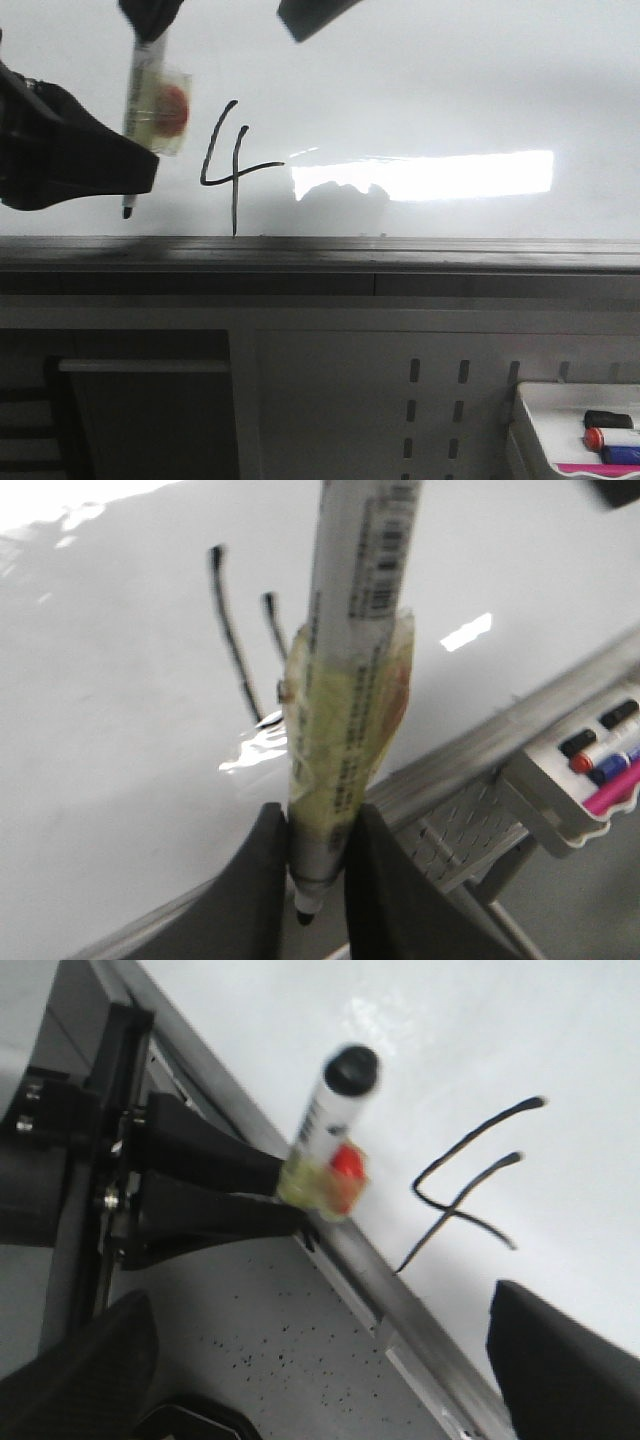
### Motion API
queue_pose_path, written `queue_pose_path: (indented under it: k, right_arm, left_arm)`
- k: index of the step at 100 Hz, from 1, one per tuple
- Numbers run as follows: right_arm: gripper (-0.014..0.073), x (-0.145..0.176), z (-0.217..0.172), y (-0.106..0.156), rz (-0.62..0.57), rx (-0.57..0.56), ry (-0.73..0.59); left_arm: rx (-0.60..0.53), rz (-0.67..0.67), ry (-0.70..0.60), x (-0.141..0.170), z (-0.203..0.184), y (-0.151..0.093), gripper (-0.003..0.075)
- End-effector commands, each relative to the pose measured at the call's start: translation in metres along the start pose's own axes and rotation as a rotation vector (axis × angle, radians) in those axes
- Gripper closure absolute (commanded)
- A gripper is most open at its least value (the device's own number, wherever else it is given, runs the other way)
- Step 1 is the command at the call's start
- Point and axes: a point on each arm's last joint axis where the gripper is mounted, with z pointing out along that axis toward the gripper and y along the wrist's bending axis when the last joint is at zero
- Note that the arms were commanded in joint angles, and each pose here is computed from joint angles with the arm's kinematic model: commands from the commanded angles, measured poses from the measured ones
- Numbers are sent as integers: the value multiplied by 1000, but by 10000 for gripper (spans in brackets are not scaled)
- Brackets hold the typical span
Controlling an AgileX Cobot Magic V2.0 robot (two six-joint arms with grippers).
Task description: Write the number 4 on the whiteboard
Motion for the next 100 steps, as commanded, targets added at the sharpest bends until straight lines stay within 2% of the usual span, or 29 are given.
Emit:
queue_pose_path:
  k: [1, 13, 38, 45, 57, 62, 77, 87, 89, 94, 100]
  right_arm:
    - [13, -20, -34, -10, -2, 45, -166]
    - [76, -21, -51, -15, 8, 65, -203]
    - [95, -21, -62, -15, 7, 67, -219]
    - [95, -20, -61, -15, 7, 66, -205]
    - [95, -18, -61, -14, 8, 63, -179]
    - [95, -17, -61, -14, 6, 63, -166]
    - [115, -14, -63, -16, -19, 82, -148]
    - [223, -11, -65, -16, -28, 90, -147]
    - [289, -9, -68, -16, -28, 91, -149]
    - [365, -6, -68, -16, -36, 97, -141]
    - [519, 0, -70, -16, -38, 98, -136]
  left_arm:
    - [-63, -244, -46, -19, -3, 10, 741]
    - [-143, -367, 6, -22, 0, 28, 741]
    - [-175, -388, 61, -33, 15, 38, 727]
    - [-175, -388, 65, -35, 20, 39, 665]
    - [-175, -378, 66, -38, 24, 39, 472]
    - [-175, -378, 66, -38, 24, 39, 419]
    - [-171, -375, 57, -40, 21, 38, 404]
    - [-163, -346, 32, -45, 12, 36, 404]
    - [-161, -346, 25, -46, 9, 36, 404]
    - [-156, -344, 13, -49, 3, 35, 404]
    - [-148, -327, 3, -53, -7, 32, 405]
